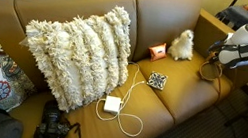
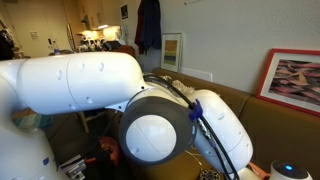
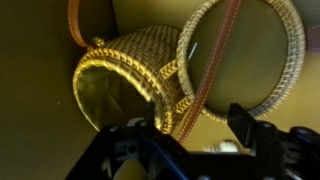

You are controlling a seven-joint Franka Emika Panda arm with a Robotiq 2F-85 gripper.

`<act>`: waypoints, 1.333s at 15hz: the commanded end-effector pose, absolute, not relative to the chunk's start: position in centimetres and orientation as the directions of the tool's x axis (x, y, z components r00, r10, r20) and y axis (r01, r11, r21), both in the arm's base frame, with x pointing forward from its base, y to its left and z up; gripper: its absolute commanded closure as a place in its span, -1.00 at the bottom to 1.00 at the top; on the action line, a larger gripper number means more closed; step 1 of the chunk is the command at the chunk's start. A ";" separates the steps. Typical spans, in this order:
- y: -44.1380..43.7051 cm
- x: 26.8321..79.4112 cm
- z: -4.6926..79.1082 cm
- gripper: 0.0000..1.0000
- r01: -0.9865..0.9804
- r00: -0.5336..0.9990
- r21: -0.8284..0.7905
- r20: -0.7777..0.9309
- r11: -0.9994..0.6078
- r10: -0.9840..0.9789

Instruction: Move the brown bag to the left

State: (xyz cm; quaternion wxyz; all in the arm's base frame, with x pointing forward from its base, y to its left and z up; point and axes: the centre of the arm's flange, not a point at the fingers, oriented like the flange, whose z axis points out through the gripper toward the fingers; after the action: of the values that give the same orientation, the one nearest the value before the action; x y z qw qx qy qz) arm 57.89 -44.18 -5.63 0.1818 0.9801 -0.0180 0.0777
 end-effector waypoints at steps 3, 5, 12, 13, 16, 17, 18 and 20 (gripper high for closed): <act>-44.0 58.4 -6.1 0.35 -0.080 0.975 0.333 0.223 -0.940 -0.003; -43.8 58.5 -6.0 0.64 -0.079 0.973 0.320 0.231 -0.944 -0.003; -43.3 58.8 -5.4 -0.13 -0.083 0.976 0.331 0.215 -0.940 -0.010; -43.3 58.8 -5.4 -0.25 -0.082 0.976 0.327 0.217 -0.941 -0.009; -43.3 58.8 -5.4 -0.69 -0.079 0.975 0.334 0.220 -0.939 -0.004; -43.3 58.9 -5.4 -0.84 -0.081 0.974 0.332 0.227 -0.940 -0.004; -43.2 58.9 -5.4 -0.96 -0.079 0.973 0.331 0.233 -0.940 0.000; -43.3 58.9 -5.4 -1.00 -0.088 0.974 0.348 0.228 -0.933 -0.007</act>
State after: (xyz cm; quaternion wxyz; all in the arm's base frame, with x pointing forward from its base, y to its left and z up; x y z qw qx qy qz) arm 58.93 -43.15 -5.34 0.1720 0.9790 -0.0220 0.1077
